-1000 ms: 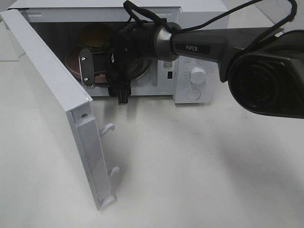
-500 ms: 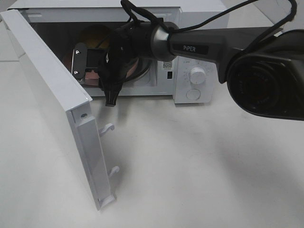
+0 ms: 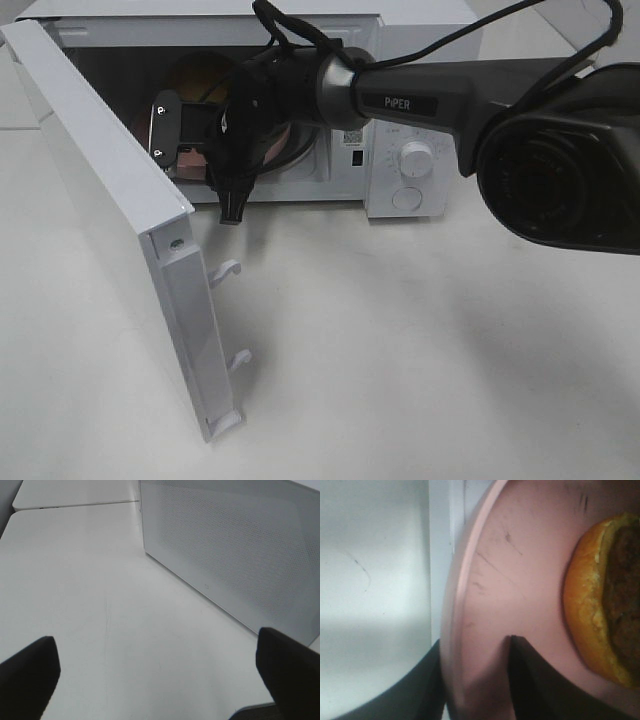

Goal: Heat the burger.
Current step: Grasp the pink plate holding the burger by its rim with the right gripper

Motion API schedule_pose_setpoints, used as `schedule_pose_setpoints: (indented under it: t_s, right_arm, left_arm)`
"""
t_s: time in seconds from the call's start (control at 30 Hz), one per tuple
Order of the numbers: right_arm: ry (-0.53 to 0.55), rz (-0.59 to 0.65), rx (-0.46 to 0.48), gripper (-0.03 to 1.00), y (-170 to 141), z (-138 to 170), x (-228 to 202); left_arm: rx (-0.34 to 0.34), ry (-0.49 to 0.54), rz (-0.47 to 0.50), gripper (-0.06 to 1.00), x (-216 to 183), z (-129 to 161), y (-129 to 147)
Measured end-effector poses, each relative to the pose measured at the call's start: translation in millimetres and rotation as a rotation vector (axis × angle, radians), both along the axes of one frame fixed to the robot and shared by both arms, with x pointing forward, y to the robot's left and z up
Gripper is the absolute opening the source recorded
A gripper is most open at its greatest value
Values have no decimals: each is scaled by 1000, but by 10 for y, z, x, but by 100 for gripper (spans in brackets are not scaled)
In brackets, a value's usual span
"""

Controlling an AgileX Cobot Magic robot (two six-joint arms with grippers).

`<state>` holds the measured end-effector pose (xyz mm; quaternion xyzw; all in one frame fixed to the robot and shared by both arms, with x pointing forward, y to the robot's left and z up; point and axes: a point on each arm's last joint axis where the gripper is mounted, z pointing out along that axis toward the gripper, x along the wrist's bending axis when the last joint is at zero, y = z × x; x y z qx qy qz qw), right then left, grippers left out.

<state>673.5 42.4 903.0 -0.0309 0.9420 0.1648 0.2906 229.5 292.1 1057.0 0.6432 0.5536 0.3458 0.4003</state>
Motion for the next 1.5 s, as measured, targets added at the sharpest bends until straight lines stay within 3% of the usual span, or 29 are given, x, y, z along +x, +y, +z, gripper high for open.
schedule_pose_setpoints:
  t_s: [1.5]
  right_arm:
    - [-7, 47, -30, 31, 30, 19, -37]
  left_arm:
    - [0, 0, 0, 99, 0, 0, 0]
